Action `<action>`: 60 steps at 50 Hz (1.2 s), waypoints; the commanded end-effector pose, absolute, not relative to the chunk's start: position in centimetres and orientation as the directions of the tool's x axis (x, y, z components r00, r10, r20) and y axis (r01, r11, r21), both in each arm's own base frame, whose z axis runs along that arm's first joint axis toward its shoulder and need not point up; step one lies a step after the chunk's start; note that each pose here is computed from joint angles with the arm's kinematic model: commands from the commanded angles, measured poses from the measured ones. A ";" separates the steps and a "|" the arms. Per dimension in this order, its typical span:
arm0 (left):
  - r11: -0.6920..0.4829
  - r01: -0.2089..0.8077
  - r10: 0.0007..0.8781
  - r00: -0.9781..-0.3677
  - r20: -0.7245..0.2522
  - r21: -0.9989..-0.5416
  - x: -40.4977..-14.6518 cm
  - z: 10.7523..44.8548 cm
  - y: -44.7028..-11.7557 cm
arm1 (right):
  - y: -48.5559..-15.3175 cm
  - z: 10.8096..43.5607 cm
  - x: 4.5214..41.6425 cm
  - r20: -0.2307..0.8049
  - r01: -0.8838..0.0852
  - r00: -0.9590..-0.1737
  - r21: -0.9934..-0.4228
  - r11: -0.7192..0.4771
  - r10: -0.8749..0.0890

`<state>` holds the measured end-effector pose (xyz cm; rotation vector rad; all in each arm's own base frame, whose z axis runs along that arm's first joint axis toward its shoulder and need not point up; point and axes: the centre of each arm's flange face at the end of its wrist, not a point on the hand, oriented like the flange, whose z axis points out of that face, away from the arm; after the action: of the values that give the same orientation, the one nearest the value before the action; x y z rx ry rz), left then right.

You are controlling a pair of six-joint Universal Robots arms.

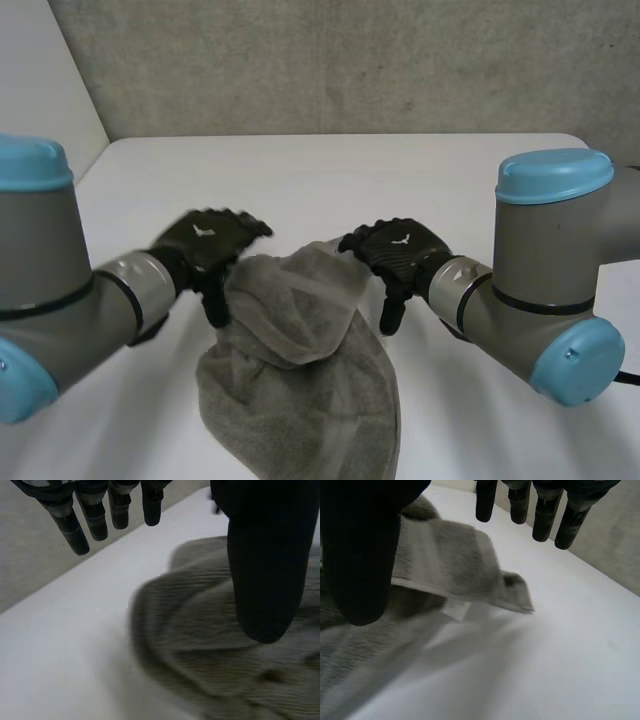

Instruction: Fold the towel.

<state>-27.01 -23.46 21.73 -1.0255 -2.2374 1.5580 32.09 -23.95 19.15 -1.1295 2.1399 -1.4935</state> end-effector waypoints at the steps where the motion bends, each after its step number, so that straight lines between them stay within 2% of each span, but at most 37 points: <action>1: 0.114 0.389 0.763 -0.623 -0.170 -0.914 -29.3 21.6 -20.9 | -27.0 22.3 28.6 0.249 -0.395 -0.783 -0.907 0.145 -0.570; 5: 0.086 0.382 0.771 -0.611 -0.181 -0.920 -29.8 22.0 -21.0 | -27.4 21.8 26.9 0.244 -0.400 -0.805 -0.897 0.190 -0.540; 7: 0.071 0.382 0.779 -0.598 -0.188 -0.921 -30.2 22.1 -20.9 | -26.5 20.1 25.9 0.235 -0.421 -0.804 -0.874 0.243 -0.546; 9: 0.042 0.400 0.802 -0.560 -0.208 -0.916 -31.1 21.9 -20.6 | -26.1 19.4 25.5 0.237 -0.434 -0.802 -0.862 0.263 -0.549; 10: 0.042 0.400 0.802 -0.560 -0.208 -0.916 -31.1 21.9 -20.6 | -26.1 19.4 25.5 0.237 -0.434 -0.802 -0.861 0.263 -0.549; 12: -0.002 0.441 0.824 -0.508 -0.252 -0.898 -32.0 21.2 -20.2 | -25.9 18.1 24.3 0.253 -0.458 -0.802 -0.841 0.286 -0.541; 15: -0.032 0.462 0.832 -0.479 -0.280 -0.886 -32.5 20.8 -20.1 | -26.2 17.2 23.0 0.279 -0.473 -0.808 -0.833 0.287 -0.520; 17: -0.083 0.509 0.851 -0.412 -0.327 -0.857 -33.7 19.5 -19.7 | -26.5 17.2 22.5 0.288 -0.470 -0.814 -0.837 0.281 -0.504; 18: -0.083 0.510 0.851 -0.411 -0.327 -0.856 -33.7 19.5 -19.7 | -26.8 17.4 22.1 0.296 -0.467 -0.820 -0.842 0.272 -0.490; 20: -0.108 0.546 0.864 -0.362 -0.350 -0.831 -34.6 18.3 -19.4 | -27.0 17.5 21.8 0.296 -0.459 -0.827 -0.847 0.269 -0.479; 26: -0.112 0.577 0.872 -0.334 -0.359 -0.809 -35.2 17.2 -19.7 | -26.9 17.2 21.3 0.291 -0.456 -0.832 -0.843 0.285 -0.473; 34: -0.101 0.624 0.784 -0.429 -0.448 -0.775 -35.3 17.3 -22.2 | -26.4 16.8 21.6 0.263 -0.453 -0.816 -0.844 0.287 -0.514; 36: -0.094 0.653 0.720 -0.477 -0.504 -0.751 -35.0 17.8 -23.3 | -26.3 16.9 21.8 0.260 -0.452 -0.813 -0.846 0.283 -0.521; 37: -0.094 0.653 0.720 -0.477 -0.504 -0.751 -35.0 17.8 -23.3 | -26.3 16.9 21.8 0.260 -0.452 -0.813 -0.846 0.283 -0.522; 41: -0.091 0.712 0.632 -0.499 -0.593 -0.697 -33.9 18.4 -24.7 | -26.0 17.1 22.6 0.257 -0.451 -0.802 -0.853 0.264 -0.539; 45: -0.069 0.716 0.580 -0.537 -0.612 -0.694 -32.8 19.6 -25.7 | -25.5 17.3 23.6 0.261 -0.457 -0.783 -0.857 0.237 -0.565; 47: -0.064 0.683 0.524 -0.597 -0.607 -0.727 -31.4 22.1 -26.5 | -25.4 17.6 24.5 0.264 -0.456 -0.771 -0.864 0.212 -0.580; 48: -0.064 0.683 0.523 -0.598 -0.607 -0.728 -31.4 22.1 -26.5 | -25.4 17.6 24.5 0.264 -0.456 -0.771 -0.864 0.212 -0.580; 49: -0.062 0.649 0.499 -0.637 -0.587 -0.758 -31.1 23.4 -26.7 | -25.4 17.7 24.9 0.260 -0.450 -0.768 -0.869 0.205 -0.586; 50: -0.062 0.649 0.499 -0.638 -0.587 -0.758 -31.1 23.4 -26.7 | -25.5 17.7 25.3 0.243 -0.435 -0.770 -0.877 0.207 -0.590; 52: -0.035 0.550 0.462 -0.732 -0.502 -0.834 -30.3 25.3 -26.9 | -25.5 17.9 26.0 0.216 -0.408 -0.776 -0.889 0.210 -0.593; 53: -0.035 0.549 0.462 -0.732 -0.501 -0.835 -30.3 25.4 -26.9 | -25.4 18.2 26.7 0.181 -0.374 -0.782 -0.902 0.216 -0.597; 54: -0.001 0.496 0.444 -0.778 -0.445 -0.869 -29.7 25.9 -27.2 | -25.4 18.2 26.7 0.181 -0.374 -0.782 -0.902 0.216 -0.597; 55: 0.031 0.441 0.420 -0.820 -0.388 -0.897 -28.8 26.4 -27.7 | -25.4 18.3 27.3 0.139 -0.338 -0.786 -0.912 0.231 -0.602; 56: 0.031 0.440 0.420 -0.820 -0.388 -0.897 -28.8 26.4 -27.7 | -25.4 18.3 27.3 0.139 -0.338 -0.786 -0.913 0.231 -0.602; 58: 0.105 0.368 0.397 -0.867 -0.300 -0.924 -27.5 26.4 -27.7 | -25.3 18.5 29.0 0.055 -0.267 -0.782 -0.930 0.254 -0.621; 60: 0.142 0.353 0.392 -0.878 -0.275 -0.925 -26.9 25.9 -27.6 | -25.2 18.4 30.0 0.013 -0.237 -0.769 -0.934 0.266 -0.639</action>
<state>-29.07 -27.49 25.94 -1.0169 -2.2724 1.9809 27.22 -25.38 18.24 -0.9008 2.2645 -1.5843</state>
